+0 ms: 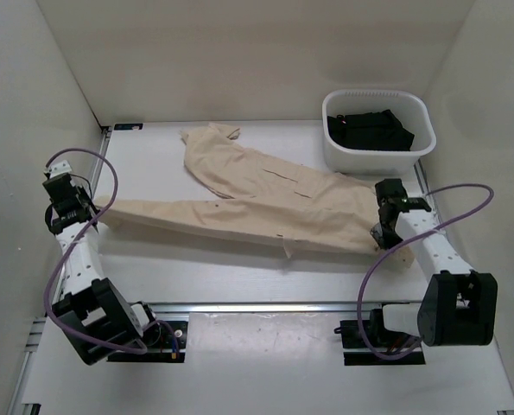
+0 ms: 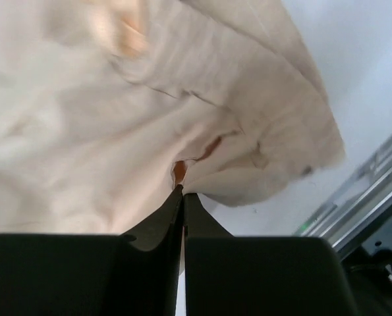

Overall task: Fold and stack the trousers
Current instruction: Flatten the trousers out

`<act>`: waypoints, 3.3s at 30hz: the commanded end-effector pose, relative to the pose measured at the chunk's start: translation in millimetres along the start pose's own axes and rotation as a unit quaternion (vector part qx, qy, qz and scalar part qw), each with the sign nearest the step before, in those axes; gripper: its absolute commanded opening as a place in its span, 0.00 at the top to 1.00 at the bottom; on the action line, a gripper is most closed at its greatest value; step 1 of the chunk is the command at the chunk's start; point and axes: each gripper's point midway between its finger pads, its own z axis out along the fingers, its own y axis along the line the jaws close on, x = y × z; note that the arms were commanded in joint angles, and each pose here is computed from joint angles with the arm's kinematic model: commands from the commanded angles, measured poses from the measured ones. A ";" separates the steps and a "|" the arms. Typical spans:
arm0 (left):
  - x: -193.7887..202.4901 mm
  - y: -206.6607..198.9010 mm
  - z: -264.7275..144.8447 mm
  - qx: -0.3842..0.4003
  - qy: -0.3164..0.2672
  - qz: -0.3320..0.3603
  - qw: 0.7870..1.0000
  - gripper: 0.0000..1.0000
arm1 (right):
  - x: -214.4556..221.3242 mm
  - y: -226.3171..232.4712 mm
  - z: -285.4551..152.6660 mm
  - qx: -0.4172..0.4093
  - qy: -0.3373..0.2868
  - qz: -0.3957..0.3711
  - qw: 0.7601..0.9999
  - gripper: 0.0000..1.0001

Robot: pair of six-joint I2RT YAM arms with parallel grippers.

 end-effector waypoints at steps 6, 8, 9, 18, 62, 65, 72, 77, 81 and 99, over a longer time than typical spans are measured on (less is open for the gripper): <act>-88.5 8.3 3.8 -0.011 -0.106 -0.017 0.994 0.84 | -75.0 39.5 -40.9 -0.019 -0.043 -0.088 0.995 1.00; -77.8 12.4 4.2 -0.016 -0.093 -0.019 0.995 0.84 | -62.6 29.7 -32.3 -0.016 -0.015 -0.084 0.996 1.00; -66.7 9.4 3.0 -0.007 -0.082 -0.017 0.996 0.84 | -52.7 26.3 -31.1 -0.026 -0.006 -0.075 0.997 1.00; 90.4 49.1 -22.8 -0.065 0.057 -0.044 0.995 0.83 | 41.9 -42.1 8.6 -0.014 0.101 -0.017 0.995 1.00; 126.2 17.0 71.4 -0.089 0.268 0.072 0.957 0.15 | 81.0 -53.3 40.2 0.051 0.198 -0.001 0.979 0.90; 139.1 27.2 71.7 -0.105 0.283 0.070 0.951 0.15 | 98.3 -64.1 51.2 0.060 0.231 0.026 0.971 0.92; 94.6 18.3 52.1 -0.088 0.230 0.063 0.967 0.04 | 98.5 -71.6 38.1 0.052 0.237 0.037 0.969 0.87; -43.1 -40.9 34.0 0.015 0.097 0.052 0.994 0.00 | 45.7 -63.5 -7.6 0.016 0.156 0.050 0.986 0.43; -79.5 -138.3 16.7 0.167 0.059 0.083 0.981 0.00 | -20.9 -30.3 -40.5 -0.043 0.080 0.047 0.995 0.21; 34.6 -364.7 145.0 0.228 0.135 0.229 0.937 0.00 | -107.5 70.1 80.1 0.037 0.109 0.027 0.993 0.14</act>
